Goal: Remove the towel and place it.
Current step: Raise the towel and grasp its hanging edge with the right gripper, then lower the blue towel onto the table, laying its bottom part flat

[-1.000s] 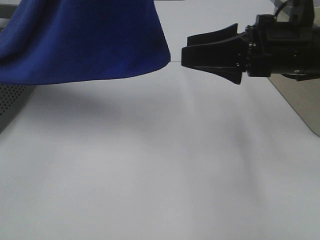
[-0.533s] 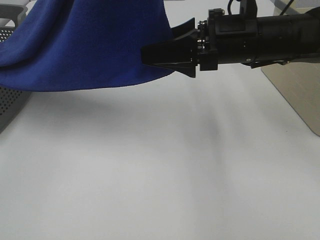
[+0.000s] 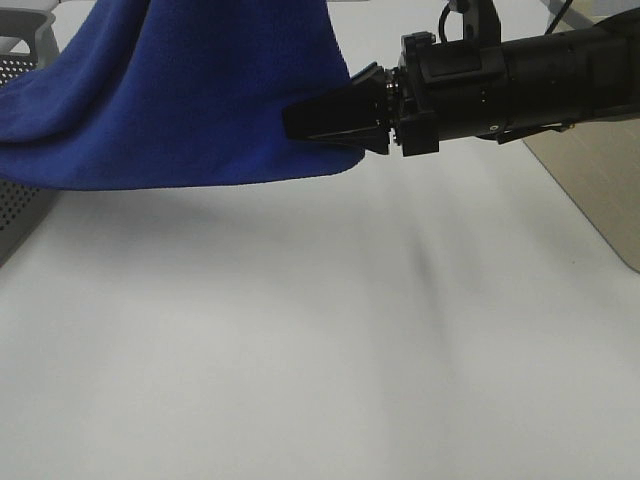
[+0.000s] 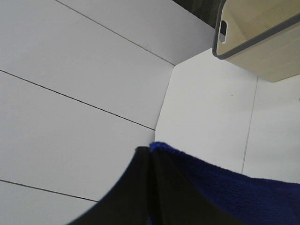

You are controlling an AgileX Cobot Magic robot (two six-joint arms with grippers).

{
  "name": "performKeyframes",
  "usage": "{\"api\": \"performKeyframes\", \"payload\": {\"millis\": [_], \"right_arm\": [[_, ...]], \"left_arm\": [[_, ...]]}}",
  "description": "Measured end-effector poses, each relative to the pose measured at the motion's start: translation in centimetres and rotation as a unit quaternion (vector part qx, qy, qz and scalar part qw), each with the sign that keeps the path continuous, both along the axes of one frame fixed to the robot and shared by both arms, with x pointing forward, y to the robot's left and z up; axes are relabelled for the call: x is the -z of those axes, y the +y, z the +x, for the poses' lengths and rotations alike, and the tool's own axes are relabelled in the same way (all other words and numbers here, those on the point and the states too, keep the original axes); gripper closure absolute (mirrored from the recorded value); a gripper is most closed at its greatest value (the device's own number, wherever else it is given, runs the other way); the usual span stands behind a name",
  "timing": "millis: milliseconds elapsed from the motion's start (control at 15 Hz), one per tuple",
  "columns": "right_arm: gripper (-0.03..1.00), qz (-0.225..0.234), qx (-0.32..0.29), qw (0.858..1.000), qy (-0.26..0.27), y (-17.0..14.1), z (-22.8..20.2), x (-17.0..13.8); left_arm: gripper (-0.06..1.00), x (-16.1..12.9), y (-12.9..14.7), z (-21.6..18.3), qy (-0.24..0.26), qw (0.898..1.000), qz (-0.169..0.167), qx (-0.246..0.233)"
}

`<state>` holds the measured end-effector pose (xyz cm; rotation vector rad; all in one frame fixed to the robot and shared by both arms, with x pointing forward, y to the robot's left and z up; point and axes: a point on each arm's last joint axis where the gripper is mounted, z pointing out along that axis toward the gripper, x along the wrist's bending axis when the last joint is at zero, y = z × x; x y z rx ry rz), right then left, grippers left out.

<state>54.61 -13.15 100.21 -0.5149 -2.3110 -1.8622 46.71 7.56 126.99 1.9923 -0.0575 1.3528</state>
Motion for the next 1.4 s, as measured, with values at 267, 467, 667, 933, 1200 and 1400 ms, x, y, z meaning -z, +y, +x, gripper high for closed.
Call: {"api": "performKeyframes", "payload": {"millis": [267, 467, 667, 933, 1200, 1400], "right_arm": [[0.95, 0.001, 0.015, 0.998, 0.059, 0.0, 0.0, 0.1], [0.95, -0.03, 0.032, 0.991, 0.125, -0.3, -0.3, 0.2], [0.95, -0.104, 0.064, 0.985, 0.123, -1.2, -1.2, -2.5], [0.95, -0.207, 0.151, 0.958, 0.132, -3.0, -1.7, -9.3], [0.95, -0.283, 0.235, 0.926, 0.086, -4.9, -1.6, -15.5], [0.95, -0.32, 0.293, 0.901, 0.002, -6.3, -1.2, -19.6]], "left_arm": [[0.94, 0.1, 0.1, 0.0, 0.005, 1.0, 0.004, -0.003], [0.94, 0.1, 0.1, 0.0, 0.006, 1.0, 0.005, -0.003], [0.94, -0.1, 0.0, 0.0, 0.001, 1.0, -0.007, 0.0], [0.94, 0.2, -0.8, 0.5, 0.01, 0.999, -0.042, 0.003], [0.94, 0.3, -0.8, 2.8, -0.006, 0.995, -0.102, -0.005], [0.94, 0.2, 0.3, 4.5, -0.026, 0.992, -0.125, -0.022]]}}
